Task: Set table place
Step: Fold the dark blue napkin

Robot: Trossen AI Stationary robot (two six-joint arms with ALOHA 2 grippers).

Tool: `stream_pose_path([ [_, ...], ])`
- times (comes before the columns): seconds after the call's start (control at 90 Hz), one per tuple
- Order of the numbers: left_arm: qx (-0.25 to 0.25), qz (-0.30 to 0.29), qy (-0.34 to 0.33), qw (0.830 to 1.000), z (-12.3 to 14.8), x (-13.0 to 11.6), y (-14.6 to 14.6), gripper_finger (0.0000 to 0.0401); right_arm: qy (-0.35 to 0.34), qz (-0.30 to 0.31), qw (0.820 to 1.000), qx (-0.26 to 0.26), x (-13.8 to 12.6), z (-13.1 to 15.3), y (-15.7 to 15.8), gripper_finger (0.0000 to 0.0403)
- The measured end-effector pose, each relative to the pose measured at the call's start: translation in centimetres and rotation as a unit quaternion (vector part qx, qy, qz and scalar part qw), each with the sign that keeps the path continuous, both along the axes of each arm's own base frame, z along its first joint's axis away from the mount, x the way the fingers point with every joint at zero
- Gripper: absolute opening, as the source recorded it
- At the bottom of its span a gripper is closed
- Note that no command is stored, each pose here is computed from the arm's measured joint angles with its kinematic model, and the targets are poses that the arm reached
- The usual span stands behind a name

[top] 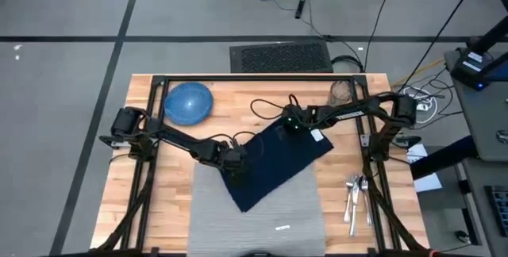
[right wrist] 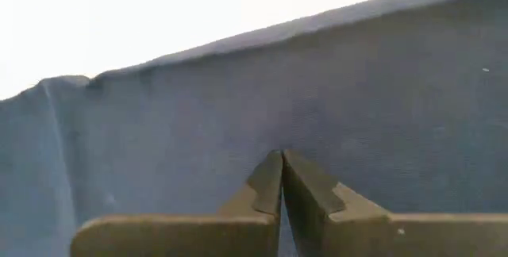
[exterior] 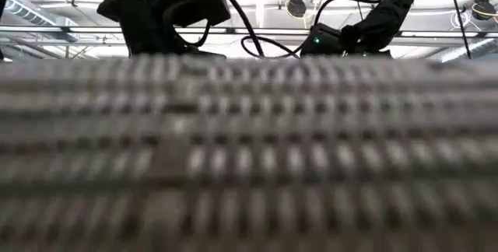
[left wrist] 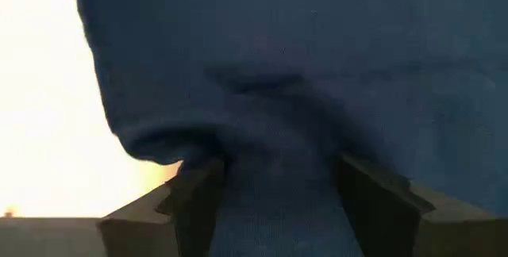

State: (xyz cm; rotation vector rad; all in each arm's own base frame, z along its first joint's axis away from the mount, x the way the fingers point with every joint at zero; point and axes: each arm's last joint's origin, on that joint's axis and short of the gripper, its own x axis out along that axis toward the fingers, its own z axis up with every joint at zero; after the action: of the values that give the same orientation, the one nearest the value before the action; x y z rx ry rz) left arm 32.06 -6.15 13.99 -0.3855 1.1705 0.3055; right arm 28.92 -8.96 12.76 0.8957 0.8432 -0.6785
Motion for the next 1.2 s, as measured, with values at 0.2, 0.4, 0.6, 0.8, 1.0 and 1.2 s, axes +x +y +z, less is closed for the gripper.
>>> stream_pose_path([
  [0.2, 0.008, -0.042, -0.012, 0.999, 0.2, 0.4, 0.3, 0.0221, -0.085, 0.002, 0.996, 0.010, 0.8, 0.5, -1.7, 0.0000],
  [0.4, 0.069, -0.036, -0.050, 0.996, 3.2, 0.1, 2.0, 0.0221, -0.127, 0.028, 0.991, 0.021, 1.4, 2.2, -0.2, 0.0000],
  [0.6, 0.120, -0.025, -0.023, 0.992, 4.1, -0.9, 3.4, 0.0221, -0.018, 0.041, 0.999, 0.016, 0.5, 1.3, 3.8, 0.0000],
  [0.8, 0.110, -0.024, 0.020, 0.993, 2.8, -2.0, 4.5, 0.0221, 0.012, 0.023, 1.000, 0.002, 0.3, 1.0, 5.8, 0.0000],
  [1.0, 0.030, -0.002, 0.094, 0.995, 0.5, -4.5, 3.7, 0.0221, 0.016, 0.013, 1.000, 0.002, 0.2, 0.9, 5.1, 0.0000],
  [1.2, 0.013, 0.004, 0.093, 0.996, 0.2, -5.3, 1.2, 0.0221, 0.018, 0.001, 1.000, -0.004, 0.0, 0.9, 3.6, 0.0000],
])
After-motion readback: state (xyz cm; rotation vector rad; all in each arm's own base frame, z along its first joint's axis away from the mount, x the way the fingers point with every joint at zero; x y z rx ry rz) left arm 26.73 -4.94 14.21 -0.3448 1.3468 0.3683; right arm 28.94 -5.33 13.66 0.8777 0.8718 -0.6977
